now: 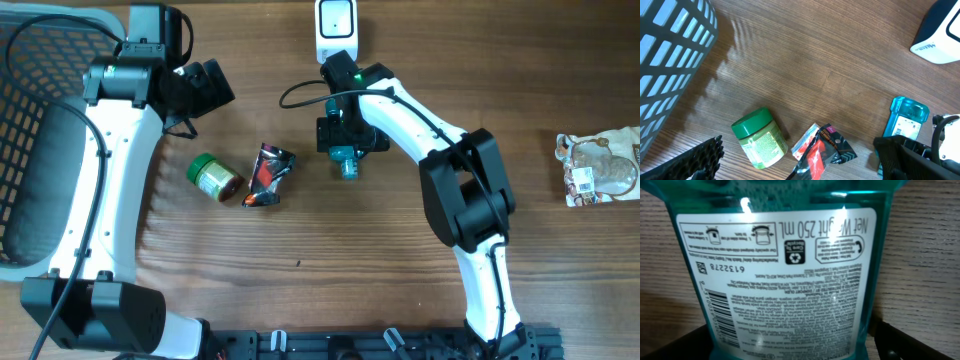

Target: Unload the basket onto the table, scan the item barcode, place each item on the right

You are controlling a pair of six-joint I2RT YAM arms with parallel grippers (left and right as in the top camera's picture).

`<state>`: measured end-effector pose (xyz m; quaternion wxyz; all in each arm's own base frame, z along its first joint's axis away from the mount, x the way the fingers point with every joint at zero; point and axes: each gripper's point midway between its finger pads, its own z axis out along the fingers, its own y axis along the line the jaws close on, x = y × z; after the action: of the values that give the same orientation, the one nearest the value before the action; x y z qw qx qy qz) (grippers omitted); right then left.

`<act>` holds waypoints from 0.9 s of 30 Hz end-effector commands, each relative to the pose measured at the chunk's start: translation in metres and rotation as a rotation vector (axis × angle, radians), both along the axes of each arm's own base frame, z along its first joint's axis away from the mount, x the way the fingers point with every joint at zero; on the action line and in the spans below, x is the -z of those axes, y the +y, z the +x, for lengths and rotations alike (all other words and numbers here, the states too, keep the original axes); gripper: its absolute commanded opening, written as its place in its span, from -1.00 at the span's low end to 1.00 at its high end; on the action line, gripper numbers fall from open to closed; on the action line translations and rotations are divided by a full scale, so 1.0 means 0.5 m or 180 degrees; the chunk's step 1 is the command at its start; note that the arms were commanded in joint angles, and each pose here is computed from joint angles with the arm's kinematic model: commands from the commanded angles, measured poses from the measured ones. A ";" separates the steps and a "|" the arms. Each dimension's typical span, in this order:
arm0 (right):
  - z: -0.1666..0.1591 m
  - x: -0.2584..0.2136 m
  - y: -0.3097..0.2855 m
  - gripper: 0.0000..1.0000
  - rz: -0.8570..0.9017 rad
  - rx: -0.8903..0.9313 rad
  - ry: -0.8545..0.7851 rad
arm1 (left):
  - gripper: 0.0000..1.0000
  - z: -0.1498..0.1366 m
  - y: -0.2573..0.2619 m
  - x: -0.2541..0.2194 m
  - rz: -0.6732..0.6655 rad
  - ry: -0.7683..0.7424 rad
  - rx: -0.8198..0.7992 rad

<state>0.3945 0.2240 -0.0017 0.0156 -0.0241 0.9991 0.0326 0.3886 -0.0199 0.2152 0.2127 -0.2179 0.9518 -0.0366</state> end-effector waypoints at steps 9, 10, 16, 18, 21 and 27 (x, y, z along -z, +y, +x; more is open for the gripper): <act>-0.048 0.069 -0.032 0.52 -0.0210 -0.0180 0.0324 | 1.00 -0.001 0.008 -0.001 0.0070 -0.0004 0.0033; -0.052 0.069 -0.049 0.53 -0.0347 -0.0349 0.0333 | 1.00 -0.001 0.008 -0.001 0.0070 -0.0004 0.0033; -0.134 0.021 -0.195 0.72 -0.1498 -0.0706 0.0887 | 1.00 -0.001 0.008 -0.001 0.0071 -0.0004 0.0034; -0.153 0.011 -0.205 0.83 -0.1568 -0.0706 0.1017 | 1.00 -0.001 0.008 -0.001 0.0071 -0.0003 0.0034; -0.140 0.010 -0.165 1.00 -0.1536 -0.0835 0.0779 | 1.00 -0.001 0.008 -0.001 0.0070 -0.0003 0.0033; -0.145 -0.116 -0.021 1.00 -0.0864 -0.0614 0.0115 | 1.00 -0.001 0.008 -0.001 0.0071 -0.0003 0.0034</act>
<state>0.3247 0.1881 0.0139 -0.0620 -0.1750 0.9704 -0.1544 0.3888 -0.0199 0.2154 0.2133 -0.2179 0.9517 -0.0367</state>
